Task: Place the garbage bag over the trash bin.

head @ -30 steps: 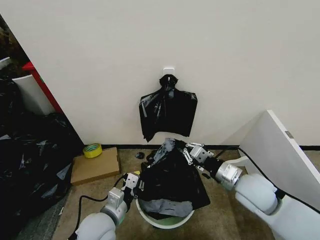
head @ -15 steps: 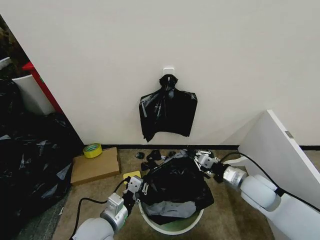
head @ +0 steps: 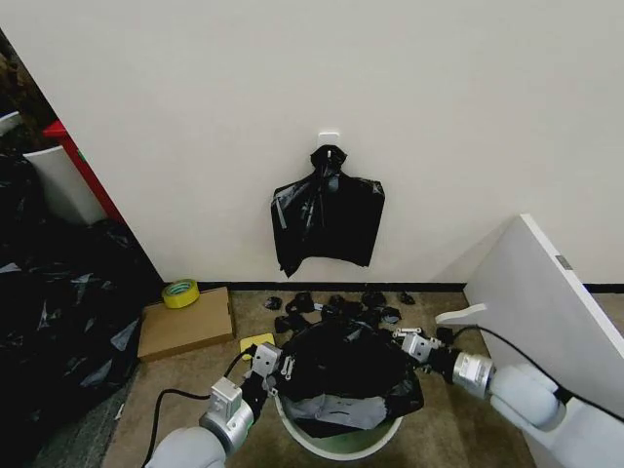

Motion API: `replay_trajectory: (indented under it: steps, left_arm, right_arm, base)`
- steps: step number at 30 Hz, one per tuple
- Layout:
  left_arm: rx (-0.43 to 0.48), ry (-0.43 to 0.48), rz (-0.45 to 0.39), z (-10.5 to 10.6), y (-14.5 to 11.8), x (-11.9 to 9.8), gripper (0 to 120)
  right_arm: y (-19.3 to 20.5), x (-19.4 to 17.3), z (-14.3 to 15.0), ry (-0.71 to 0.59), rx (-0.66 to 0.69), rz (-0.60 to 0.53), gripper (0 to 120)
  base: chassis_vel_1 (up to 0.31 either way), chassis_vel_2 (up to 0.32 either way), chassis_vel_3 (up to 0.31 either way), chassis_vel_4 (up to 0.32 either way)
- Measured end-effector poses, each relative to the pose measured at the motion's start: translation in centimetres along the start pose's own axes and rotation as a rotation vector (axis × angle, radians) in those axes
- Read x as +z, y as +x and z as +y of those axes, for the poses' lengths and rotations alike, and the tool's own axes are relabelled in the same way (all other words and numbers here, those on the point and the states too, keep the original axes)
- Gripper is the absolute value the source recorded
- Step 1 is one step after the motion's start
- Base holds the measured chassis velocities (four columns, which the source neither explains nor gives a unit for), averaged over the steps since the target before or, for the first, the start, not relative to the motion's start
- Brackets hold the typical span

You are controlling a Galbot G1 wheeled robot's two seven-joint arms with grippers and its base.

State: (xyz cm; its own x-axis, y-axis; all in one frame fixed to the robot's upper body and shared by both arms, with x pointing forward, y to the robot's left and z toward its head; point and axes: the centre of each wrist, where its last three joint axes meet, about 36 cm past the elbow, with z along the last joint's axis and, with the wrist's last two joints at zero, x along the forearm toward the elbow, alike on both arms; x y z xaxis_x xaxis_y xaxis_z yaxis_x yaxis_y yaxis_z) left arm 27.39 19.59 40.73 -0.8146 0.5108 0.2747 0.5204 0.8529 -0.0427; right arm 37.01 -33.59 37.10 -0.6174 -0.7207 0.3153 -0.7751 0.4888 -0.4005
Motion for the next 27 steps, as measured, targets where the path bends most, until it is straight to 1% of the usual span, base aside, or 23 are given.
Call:
replay_trajectory:
  steps: [1,2,4,7,8,11,15,16,19,22,23,24,26,27]
  left_arm:
    - [0.0,0.0,0.0,0.0,0.0,0.0,1]
    - [0.0,0.0,0.002,0.0,0.1,0.1,1]
    - [-0.019,-0.001,0.005,0.2,0.0,0.2,1]
    - [-0.059,0.014,0.022,0.5,-0.3,0.4,1]
    - [-0.059,0.014,0.022,0.5,-0.3,0.4,1]
    - [-0.111,0.067,0.042,0.4,-0.6,0.3,1]
    - [-0.115,0.097,0.045,0.2,-0.6,0.2,1]
    - [-0.115,0.097,0.045,0.2,-0.6,0.2,1]
    - [-0.122,0.1,0.051,0.2,-0.3,0.3,1]
    - [-0.158,0.101,0.062,0.4,-0.3,0.6,1]
    - [-0.158,0.101,0.062,0.4,-0.3,0.6,1]
    - [-0.168,0.105,0.065,0.4,-0.3,0.7,1]
    - [-0.193,0.123,0.071,0.3,-0.3,0.9,1]
    - [-0.207,0.135,0.073,0.2,-0.3,1.0,1]
  right_arm:
    - [0.0,0.0,0.0,0.0,0.0,0.0,0]
    - [0.0,0.1,0.4,-0.028,0.022,0.005,1]
    - [0.0,-0.5,1.6,-0.134,0.119,0.018,11]
    - [0.1,-1.2,1.6,-0.212,0.19,0.017,23]
    - [0.1,-1.2,1.6,-0.212,0.19,0.017,23]
    - [0.5,-2.3,1.3,-0.296,0.253,0.031,36]
    - [1.0,-2.4,1.1,-0.355,0.277,0.057,51]
    - [1.0,-2.4,1.1,-0.355,0.277,0.057,51]
    - [1.1,-2.7,0.6,-0.415,0.329,0.076,65]
    - [1.8,-3.9,-1.0,-0.491,0.415,0.1,79]
    - [1.8,-3.9,-1.0,-0.491,0.415,0.1,79]
    - [2.1,-4.2,-1.4,-0.509,0.439,0.106,83]
    - [3.0,-5.4,-2.2,-0.573,0.492,0.133,91]
    - [3.5,-6.4,-2.4,-0.632,0.511,0.142,95]
  base:
    - [0.0,0.0,0.0,0.0]
    - [0.0,0.0,0.0,0.0]
    - [0.0,0.0,0.0,0.0]
    - [0.0,0.0,0.0,0.0]
    - [0.0,0.0,0.0,0.0]
    - [0.0,0.0,0.0,0.0]
    - [0.0,0.0,0.0,0.0]
    - [0.0,0.0,0.0,0.0]
    - [0.0,0.0,0.0,0.0]
    - [0.0,0.0,0.0,0.0]
    - [0.0,0.0,0.0,0.0]
    - [0.0,0.0,0.0,0.0]
    - [0.0,0.0,0.0,0.0]
    - [0.0,0.0,0.0,0.0]
